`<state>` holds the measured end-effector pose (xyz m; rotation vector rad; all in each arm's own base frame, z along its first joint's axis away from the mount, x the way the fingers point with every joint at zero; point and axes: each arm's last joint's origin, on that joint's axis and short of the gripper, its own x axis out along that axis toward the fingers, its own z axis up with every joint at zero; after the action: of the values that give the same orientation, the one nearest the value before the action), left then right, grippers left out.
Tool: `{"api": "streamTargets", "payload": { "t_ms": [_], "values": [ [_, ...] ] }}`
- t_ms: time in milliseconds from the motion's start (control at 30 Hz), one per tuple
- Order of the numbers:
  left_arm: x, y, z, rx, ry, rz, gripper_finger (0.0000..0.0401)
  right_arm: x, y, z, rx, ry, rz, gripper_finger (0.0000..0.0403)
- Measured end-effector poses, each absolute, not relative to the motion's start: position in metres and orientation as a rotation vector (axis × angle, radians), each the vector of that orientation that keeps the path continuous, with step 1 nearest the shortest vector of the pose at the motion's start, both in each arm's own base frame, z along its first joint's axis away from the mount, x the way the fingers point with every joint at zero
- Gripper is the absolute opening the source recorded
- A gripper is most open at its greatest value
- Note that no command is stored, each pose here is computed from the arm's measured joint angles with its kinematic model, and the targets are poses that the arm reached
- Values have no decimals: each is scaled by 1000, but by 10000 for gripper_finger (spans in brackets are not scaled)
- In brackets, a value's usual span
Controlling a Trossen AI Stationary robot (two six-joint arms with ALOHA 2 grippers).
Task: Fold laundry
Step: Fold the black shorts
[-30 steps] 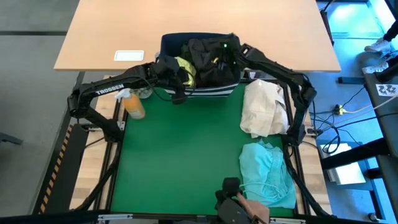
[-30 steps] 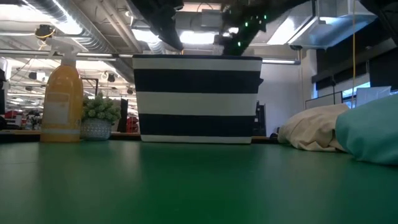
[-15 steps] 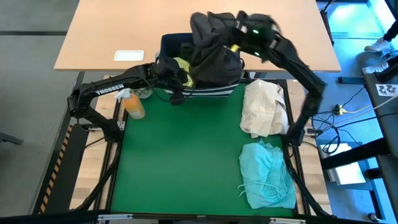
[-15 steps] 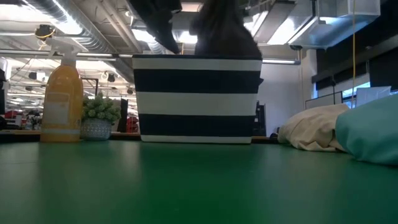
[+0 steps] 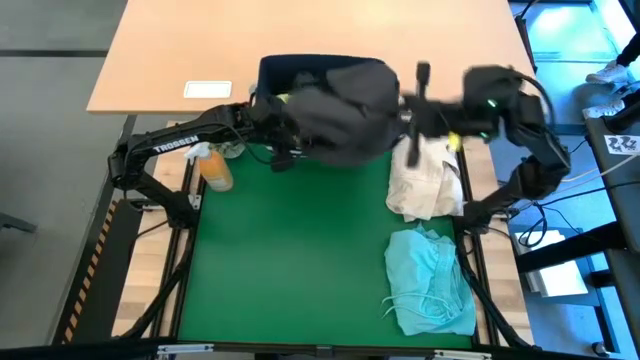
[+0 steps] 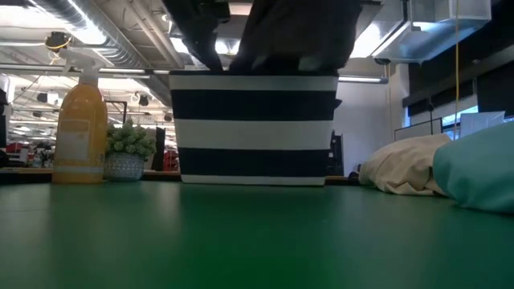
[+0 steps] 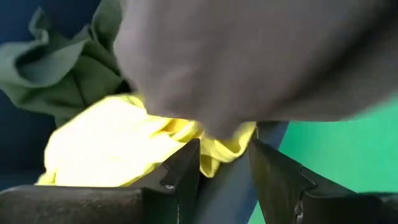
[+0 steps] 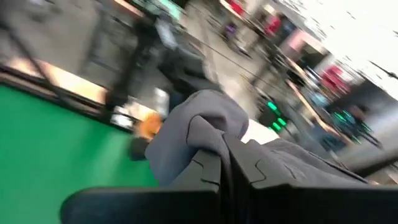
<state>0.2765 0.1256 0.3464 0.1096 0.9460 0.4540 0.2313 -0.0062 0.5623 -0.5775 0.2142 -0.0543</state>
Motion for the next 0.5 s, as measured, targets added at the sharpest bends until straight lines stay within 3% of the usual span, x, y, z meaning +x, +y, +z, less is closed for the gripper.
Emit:
{"api": "streamTargets", "payload": {
  "t_ms": [267, 500],
  "values": [
    [280, 108, 345, 150, 982, 457, 131, 207, 49, 572, -581, 97, 139, 1],
    [282, 106, 347, 231, 990, 587, 131, 198, 76, 573, -579, 57, 227, 1]
  ]
}}
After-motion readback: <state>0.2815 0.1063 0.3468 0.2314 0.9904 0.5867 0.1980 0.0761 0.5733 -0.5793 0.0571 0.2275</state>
